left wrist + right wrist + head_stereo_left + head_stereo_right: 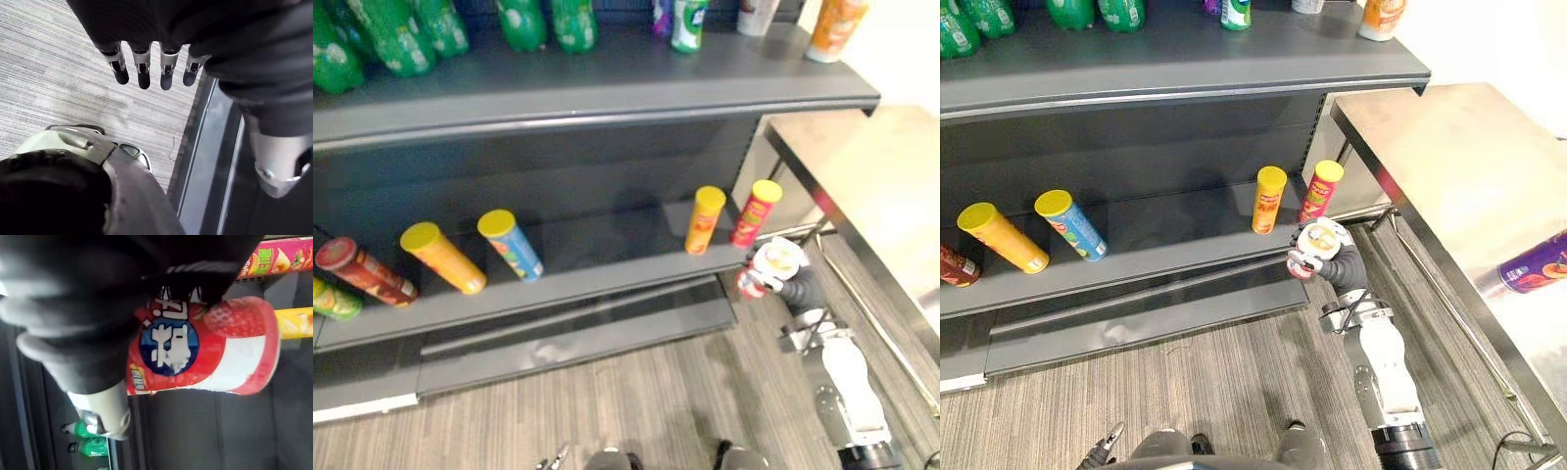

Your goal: Put the gum and the chips on the shelf.

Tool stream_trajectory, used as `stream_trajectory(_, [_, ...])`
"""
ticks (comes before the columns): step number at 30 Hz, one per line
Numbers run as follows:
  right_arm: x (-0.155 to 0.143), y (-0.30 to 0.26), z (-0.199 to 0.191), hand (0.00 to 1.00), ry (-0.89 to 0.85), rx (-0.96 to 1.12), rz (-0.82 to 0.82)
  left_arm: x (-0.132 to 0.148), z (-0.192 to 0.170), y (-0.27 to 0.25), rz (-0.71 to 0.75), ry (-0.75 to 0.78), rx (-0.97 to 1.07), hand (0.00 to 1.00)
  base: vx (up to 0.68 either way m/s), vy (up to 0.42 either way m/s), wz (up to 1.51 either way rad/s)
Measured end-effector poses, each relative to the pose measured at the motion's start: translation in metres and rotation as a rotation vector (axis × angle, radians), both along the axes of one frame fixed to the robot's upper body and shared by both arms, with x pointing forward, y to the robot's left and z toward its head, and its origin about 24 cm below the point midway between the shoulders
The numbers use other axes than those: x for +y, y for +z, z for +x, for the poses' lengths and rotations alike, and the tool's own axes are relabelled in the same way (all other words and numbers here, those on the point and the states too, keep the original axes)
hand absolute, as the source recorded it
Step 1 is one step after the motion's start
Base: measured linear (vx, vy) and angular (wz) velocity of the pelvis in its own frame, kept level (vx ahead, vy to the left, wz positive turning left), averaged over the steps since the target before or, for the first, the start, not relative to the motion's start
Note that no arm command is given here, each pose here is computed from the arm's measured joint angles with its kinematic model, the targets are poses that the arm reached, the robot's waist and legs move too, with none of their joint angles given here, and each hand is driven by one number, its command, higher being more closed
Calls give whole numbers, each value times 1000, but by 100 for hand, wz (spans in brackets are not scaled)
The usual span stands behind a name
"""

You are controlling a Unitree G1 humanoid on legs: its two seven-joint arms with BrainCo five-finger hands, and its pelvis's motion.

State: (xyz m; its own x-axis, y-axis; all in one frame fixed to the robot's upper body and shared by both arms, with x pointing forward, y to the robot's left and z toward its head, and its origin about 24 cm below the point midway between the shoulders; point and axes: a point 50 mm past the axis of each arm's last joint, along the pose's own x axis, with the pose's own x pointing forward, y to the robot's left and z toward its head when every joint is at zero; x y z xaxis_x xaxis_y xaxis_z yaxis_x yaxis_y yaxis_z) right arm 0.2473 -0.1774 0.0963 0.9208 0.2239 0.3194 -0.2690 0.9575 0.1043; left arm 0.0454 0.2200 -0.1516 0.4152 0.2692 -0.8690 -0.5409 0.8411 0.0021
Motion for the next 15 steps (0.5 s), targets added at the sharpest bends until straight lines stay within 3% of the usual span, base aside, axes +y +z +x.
stream_trajectory(15, [0, -2, 0, 100, 7, 31, 2, 0, -8, -1, 3, -31, 30, 0, -58, -46, 1])
